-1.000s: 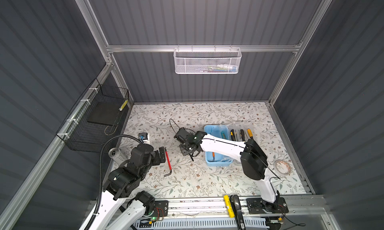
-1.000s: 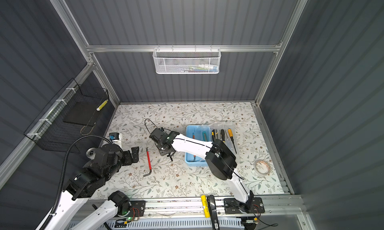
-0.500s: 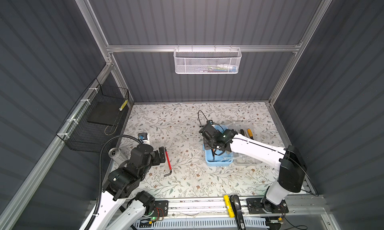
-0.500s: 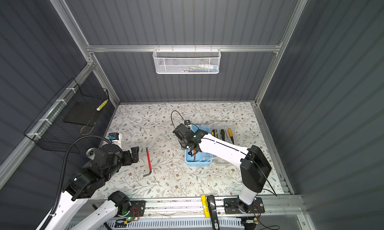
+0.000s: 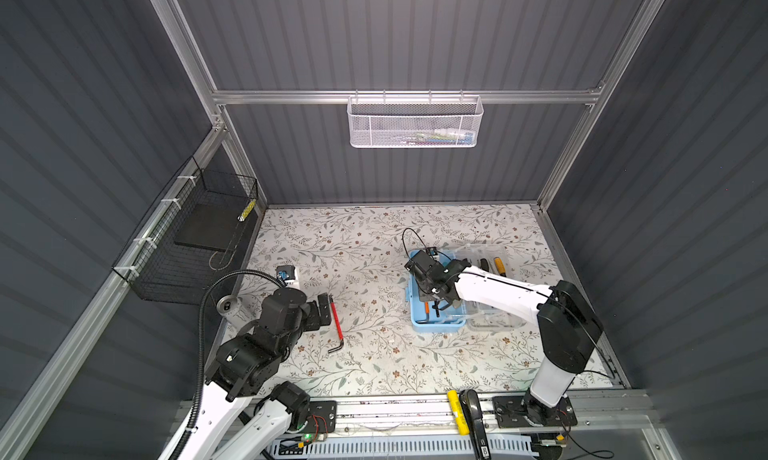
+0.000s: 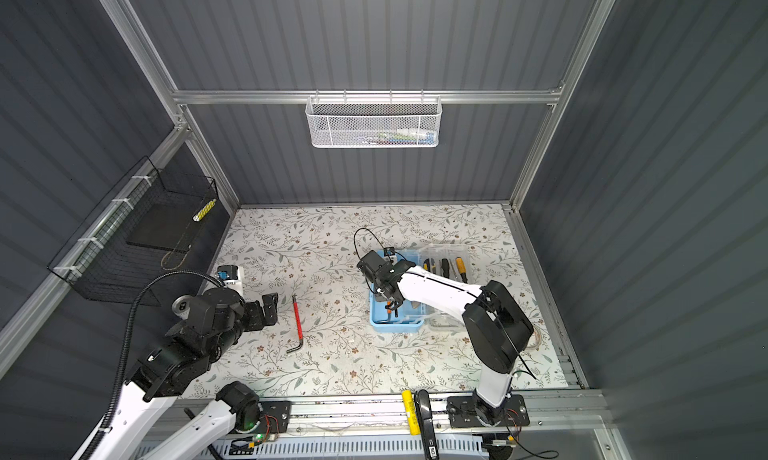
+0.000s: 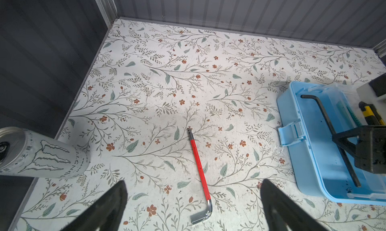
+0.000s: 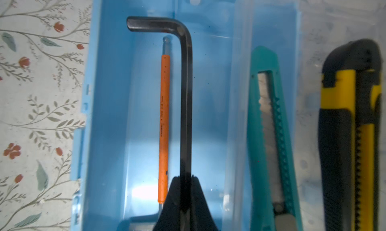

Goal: Pack the tool kit
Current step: 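Carry the black hex key into the blue box with right gripper, then open right gripper and move back over the red hex key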

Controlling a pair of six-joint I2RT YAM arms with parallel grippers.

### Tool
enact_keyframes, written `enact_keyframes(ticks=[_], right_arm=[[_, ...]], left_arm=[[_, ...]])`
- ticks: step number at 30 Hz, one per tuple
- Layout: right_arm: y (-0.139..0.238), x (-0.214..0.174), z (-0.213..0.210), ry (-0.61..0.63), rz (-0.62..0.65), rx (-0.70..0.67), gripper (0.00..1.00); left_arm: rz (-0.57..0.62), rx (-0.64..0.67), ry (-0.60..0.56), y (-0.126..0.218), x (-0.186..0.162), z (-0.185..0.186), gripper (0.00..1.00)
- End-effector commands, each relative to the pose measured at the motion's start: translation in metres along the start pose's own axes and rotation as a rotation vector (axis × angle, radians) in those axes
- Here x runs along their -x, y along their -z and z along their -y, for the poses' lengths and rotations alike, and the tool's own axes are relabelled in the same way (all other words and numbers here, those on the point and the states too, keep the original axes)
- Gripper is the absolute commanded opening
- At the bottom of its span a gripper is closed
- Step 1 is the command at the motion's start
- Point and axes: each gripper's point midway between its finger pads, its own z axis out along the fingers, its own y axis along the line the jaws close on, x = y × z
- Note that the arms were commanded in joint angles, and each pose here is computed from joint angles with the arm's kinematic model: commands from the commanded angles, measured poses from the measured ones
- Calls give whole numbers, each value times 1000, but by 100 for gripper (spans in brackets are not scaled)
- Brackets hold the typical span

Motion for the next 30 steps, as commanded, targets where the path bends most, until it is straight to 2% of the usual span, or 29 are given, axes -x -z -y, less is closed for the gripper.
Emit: enact_keyframes(ticks=[1,11,18,22,25,30], right_arm=[[-2,16,-3,-22,34,-9,0],[-31,11,-9,-14,-14,-37,2],[-31,9,-11,-3,-22,-27,22],[-15,16,-9,-7,-1,-5,31],[12,25,-10,-8,53,38,34],[54,33,-56,67,125,225,36]], left_arm=[[3,3,-18,0,0,-1,100],[4,8,-18,0,0,-2,99],[4,6,-17,0,0,-1,100],[2,7,-18,0,-1,-2,99],[11,8,-13,1,1,-2,99],[21,10,-6,3,2,-4,99]])
